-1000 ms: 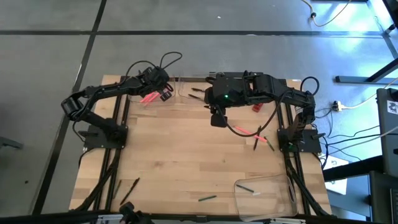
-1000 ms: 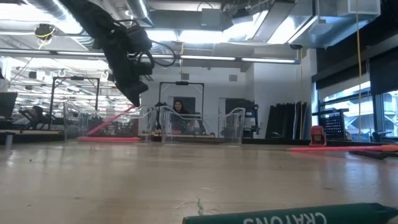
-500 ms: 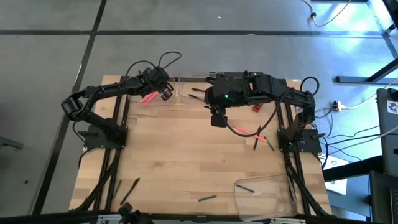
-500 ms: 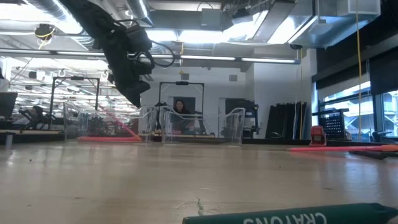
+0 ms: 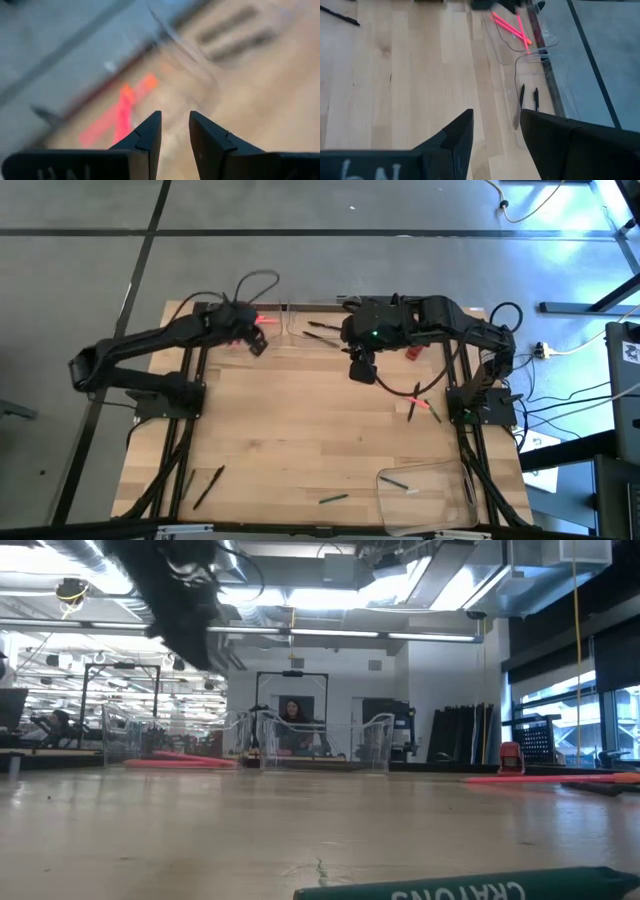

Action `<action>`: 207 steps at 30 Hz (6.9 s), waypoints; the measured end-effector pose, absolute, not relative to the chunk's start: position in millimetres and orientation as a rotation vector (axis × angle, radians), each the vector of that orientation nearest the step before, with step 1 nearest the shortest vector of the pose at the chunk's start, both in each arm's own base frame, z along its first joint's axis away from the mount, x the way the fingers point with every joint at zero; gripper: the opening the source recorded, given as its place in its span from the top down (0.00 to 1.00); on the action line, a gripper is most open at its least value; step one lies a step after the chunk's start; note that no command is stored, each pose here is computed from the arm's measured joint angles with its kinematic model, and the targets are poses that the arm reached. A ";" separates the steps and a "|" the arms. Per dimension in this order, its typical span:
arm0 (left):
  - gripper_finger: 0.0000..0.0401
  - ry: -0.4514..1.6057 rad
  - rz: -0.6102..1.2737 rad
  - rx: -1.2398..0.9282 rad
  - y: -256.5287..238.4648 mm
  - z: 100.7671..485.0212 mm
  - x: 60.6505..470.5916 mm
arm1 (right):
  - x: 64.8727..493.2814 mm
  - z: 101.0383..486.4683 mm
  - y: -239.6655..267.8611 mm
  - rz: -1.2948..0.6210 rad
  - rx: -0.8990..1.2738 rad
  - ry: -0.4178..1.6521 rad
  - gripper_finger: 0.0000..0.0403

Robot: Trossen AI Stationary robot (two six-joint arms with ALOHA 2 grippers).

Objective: Sort crayons/erasers/pens/pencils in bins
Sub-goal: Put the black pen into the top right transparent bin

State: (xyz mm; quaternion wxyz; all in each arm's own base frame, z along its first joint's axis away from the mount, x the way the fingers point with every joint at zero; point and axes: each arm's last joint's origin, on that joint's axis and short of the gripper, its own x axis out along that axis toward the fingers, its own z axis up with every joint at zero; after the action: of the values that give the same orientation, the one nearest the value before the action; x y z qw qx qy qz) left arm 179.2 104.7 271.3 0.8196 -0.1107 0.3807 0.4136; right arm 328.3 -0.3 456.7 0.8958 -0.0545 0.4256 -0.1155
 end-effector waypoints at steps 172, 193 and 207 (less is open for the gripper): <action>0.97 1.474 0.758 -0.976 -194.8 135.7 149.7 | 327.8 456.4 7.2 -0.004 -0.033 0.891 0.59; 0.99 1.382 0.611 -1.000 -183.3 161.0 176.0 | 328.0 456.5 7.2 -0.004 -0.033 0.889 0.59; 1.00 1.183 0.502 -0.971 -135.3 194.5 200.5 | 327.9 456.5 7.2 -0.004 -0.034 0.889 0.59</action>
State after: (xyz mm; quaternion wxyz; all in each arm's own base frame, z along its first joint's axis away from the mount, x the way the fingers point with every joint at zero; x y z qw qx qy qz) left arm 200.5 -135.3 194.5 0.6928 -0.4348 0.5296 0.2249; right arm 327.9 7.2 456.5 0.9026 -0.0163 0.4302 -0.0018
